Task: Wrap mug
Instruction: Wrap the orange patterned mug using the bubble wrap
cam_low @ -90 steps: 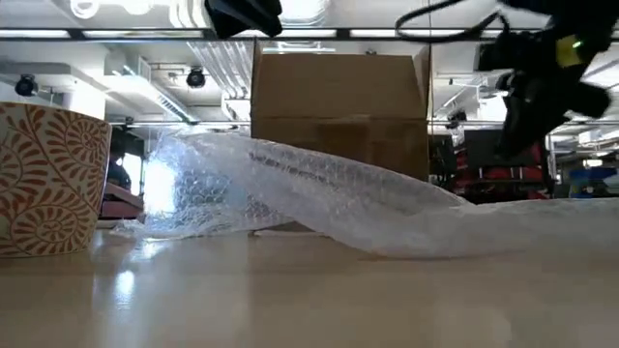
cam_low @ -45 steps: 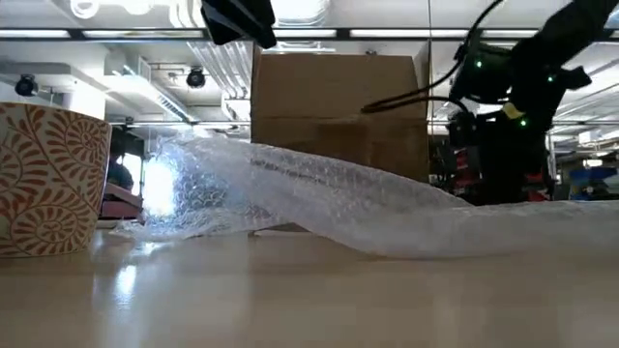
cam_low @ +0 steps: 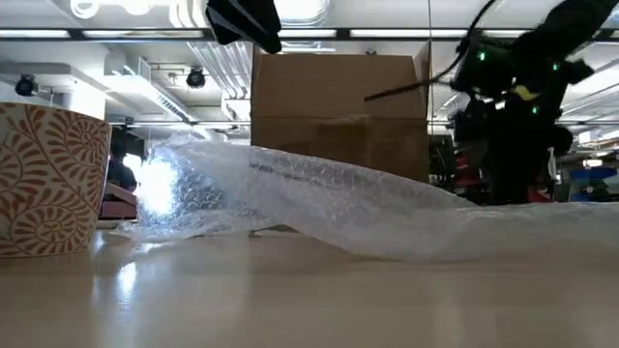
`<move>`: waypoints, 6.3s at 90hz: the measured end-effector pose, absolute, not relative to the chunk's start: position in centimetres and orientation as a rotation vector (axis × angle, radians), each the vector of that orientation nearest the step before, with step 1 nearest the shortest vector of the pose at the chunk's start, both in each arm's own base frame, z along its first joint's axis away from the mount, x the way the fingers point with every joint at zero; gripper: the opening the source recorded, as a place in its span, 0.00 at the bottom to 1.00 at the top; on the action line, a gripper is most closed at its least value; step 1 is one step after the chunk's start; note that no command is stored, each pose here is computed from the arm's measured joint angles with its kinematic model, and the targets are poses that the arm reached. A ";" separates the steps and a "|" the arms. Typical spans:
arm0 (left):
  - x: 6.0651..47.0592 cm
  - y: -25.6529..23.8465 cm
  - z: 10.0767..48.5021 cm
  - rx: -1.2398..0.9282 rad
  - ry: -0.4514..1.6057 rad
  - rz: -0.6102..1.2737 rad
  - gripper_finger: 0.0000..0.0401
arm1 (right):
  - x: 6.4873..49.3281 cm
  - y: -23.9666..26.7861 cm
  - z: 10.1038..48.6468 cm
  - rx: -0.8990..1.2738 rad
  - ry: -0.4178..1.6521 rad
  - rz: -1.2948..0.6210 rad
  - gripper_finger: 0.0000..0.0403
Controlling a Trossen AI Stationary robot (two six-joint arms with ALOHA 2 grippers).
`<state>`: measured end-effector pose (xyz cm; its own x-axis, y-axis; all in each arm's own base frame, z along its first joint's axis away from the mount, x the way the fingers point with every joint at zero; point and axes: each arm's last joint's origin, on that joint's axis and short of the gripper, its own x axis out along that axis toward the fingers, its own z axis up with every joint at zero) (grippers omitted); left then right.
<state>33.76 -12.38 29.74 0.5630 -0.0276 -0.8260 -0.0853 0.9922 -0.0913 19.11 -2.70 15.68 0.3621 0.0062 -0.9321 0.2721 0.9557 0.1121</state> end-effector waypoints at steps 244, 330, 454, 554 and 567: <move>33.1 -9.7 19.5 -0.137 0.910 0.167 0.19 | 11.9 20.5 15.7 0.665 1.267 0.040 0.02; 37.7 -9.1 17.1 -0.304 0.839 0.001 0.19 | 13.7 18.8 19.7 0.670 1.006 0.230 0.40; 36.1 -7.0 19.3 -0.337 1.211 0.201 0.02 | 15.5 10.2 13.6 -0.079 1.541 -0.270 0.00; 24.2 -10.3 22.0 -0.755 1.291 0.076 0.54 | 24.9 15.7 10.6 -0.166 0.908 -0.122 0.01; 24.3 -10.3 21.9 -0.751 1.288 0.078 0.53 | 25.1 15.8 11.0 -0.188 0.897 -0.104 0.01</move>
